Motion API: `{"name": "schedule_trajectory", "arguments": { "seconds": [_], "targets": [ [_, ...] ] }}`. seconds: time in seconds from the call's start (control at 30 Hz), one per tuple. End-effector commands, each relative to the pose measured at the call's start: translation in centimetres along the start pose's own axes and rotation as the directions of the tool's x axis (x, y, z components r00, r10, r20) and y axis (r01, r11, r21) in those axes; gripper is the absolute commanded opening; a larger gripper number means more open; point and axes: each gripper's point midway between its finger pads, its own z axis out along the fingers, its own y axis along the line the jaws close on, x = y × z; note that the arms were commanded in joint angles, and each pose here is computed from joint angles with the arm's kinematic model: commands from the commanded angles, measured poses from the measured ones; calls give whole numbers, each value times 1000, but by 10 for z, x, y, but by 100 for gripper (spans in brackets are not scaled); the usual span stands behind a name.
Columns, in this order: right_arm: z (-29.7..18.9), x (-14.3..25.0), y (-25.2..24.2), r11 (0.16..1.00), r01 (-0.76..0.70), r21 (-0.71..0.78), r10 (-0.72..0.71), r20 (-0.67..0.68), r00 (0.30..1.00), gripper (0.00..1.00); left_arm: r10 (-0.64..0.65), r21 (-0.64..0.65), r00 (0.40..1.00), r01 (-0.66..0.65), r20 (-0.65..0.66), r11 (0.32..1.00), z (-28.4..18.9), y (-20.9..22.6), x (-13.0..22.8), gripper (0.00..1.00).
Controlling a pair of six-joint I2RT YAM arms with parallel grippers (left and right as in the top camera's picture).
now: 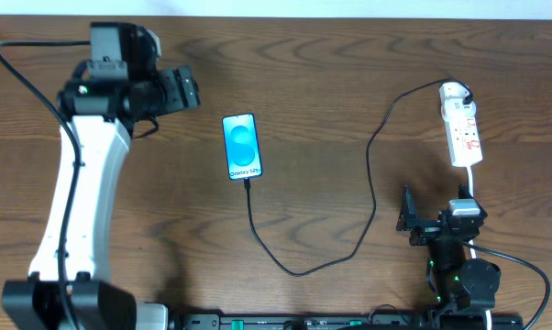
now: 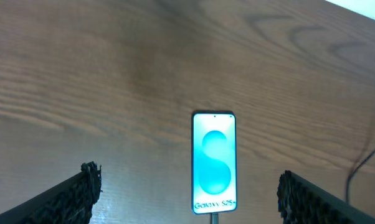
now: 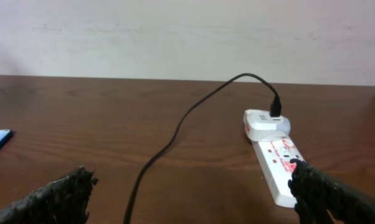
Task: Plug charger to phone and switch on socket
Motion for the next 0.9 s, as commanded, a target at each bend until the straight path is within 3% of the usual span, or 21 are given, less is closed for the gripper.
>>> {"name": "schedule_trajectory", "arguments": {
  "seconds": [0.0, 0.1, 0.53, 0.87],
  "targets": [
    [0, 0, 2, 1000, -10, -7, 10, 3, 1000, 99, 133, -61, 986, -128, 99, 990, -20, 0, 0, 92],
    [0, 0, 2, 1000, -10, -7, 10, 3, 1000, 99, 196, -55, 965, -189, 173, 980, -30, -1, 11, 92],
    [0, 0, 2, 1000, -10, -7, 10, 3, 1000, 99, 187, -103, 854, -156, 485, 982, -44, 47, 95, 92],
    [0, 0, 2, 1000, -10, -7, 10, 3, 1000, 99, 183, -117, 768, -140, 614, 983, -34, 72, 150, 92]
  ]
}}
